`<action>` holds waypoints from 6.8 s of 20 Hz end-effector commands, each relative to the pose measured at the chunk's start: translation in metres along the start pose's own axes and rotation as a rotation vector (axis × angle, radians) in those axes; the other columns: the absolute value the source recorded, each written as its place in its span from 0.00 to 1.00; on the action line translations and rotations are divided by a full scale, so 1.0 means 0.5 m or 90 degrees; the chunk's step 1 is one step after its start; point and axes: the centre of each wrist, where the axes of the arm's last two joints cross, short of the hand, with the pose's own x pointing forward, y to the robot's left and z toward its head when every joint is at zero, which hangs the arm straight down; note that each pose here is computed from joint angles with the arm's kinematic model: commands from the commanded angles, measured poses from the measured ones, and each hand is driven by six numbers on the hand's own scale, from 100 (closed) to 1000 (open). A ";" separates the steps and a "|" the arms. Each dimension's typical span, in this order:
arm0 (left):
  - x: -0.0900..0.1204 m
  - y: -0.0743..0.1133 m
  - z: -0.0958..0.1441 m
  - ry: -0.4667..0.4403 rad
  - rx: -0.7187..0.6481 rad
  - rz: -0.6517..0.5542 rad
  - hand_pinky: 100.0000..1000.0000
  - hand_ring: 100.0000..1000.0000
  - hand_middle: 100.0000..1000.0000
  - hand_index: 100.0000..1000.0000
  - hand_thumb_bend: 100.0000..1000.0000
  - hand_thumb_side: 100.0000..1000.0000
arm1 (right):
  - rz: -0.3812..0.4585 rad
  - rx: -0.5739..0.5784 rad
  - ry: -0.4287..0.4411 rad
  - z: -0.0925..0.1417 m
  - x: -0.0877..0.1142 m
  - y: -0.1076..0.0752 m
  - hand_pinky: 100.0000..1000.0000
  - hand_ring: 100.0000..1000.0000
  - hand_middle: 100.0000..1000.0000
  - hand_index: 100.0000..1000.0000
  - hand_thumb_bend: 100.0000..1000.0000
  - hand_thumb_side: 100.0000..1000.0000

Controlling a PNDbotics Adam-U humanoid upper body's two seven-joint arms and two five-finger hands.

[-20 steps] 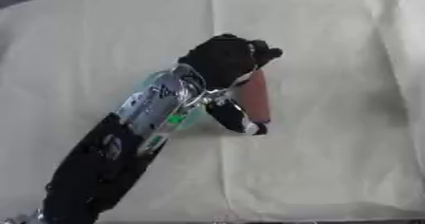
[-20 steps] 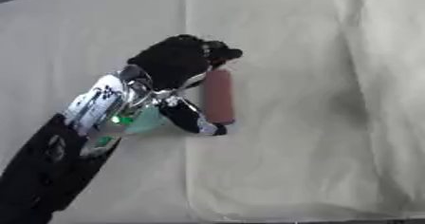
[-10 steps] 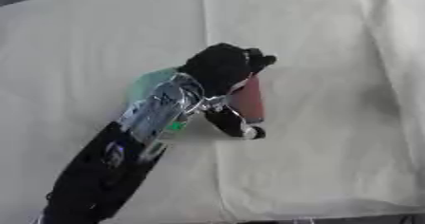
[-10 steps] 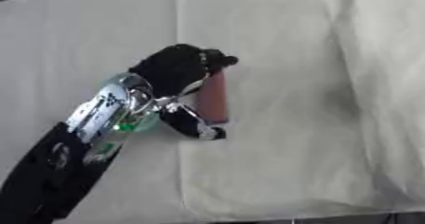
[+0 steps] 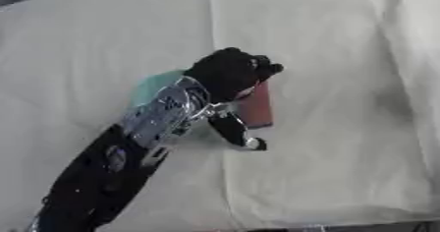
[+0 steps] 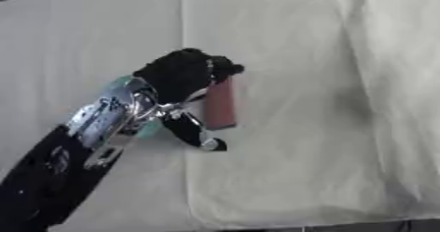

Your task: Pick up objects on the table and place them in the box.

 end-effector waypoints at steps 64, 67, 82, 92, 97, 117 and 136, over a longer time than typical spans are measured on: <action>-0.034 0.012 0.008 0.094 0.143 0.025 0.20 0.35 0.37 0.47 0.01 0.01 | -0.030 0.014 -0.045 -0.038 0.018 -0.005 0.33 0.57 0.86 0.79 0.00 0.44; -0.036 0.026 0.012 0.073 0.153 0.057 0.18 0.34 0.37 0.47 0.00 0.02 | -0.029 0.016 -0.039 -0.034 0.016 -0.005 0.33 0.57 0.86 0.79 0.00 0.44; -0.140 0.094 0.066 0.046 0.198 0.137 0.21 0.37 0.39 0.48 0.04 0.06 | -0.025 0.027 -0.008 -0.007 0.007 -0.003 0.33 0.56 0.86 0.79 0.00 0.44; -0.170 0.066 0.095 0.096 0.161 0.113 0.24 0.39 0.41 0.50 0.11 0.06 | -0.024 0.030 -0.009 -0.009 0.005 -0.001 0.33 0.56 0.85 0.78 0.00 0.44; -0.175 0.056 0.102 0.105 0.148 0.109 0.25 0.39 0.41 0.50 0.12 0.06 | -0.023 0.030 -0.011 -0.011 0.004 0.000 0.33 0.57 0.85 0.78 0.00 0.44; -0.182 0.011 0.128 0.128 0.091 0.101 0.31 0.42 0.43 0.52 0.15 0.08 | -0.019 0.029 -0.010 -0.011 0.000 -0.003 0.33 0.57 0.86 0.77 0.00 0.44; -0.169 -0.006 0.128 0.073 -0.124 0.095 0.96 0.99 0.98 1.00 0.42 0.88 | -0.021 0.028 -0.010 -0.011 0.000 -0.004 0.33 0.57 0.86 0.77 0.00 0.44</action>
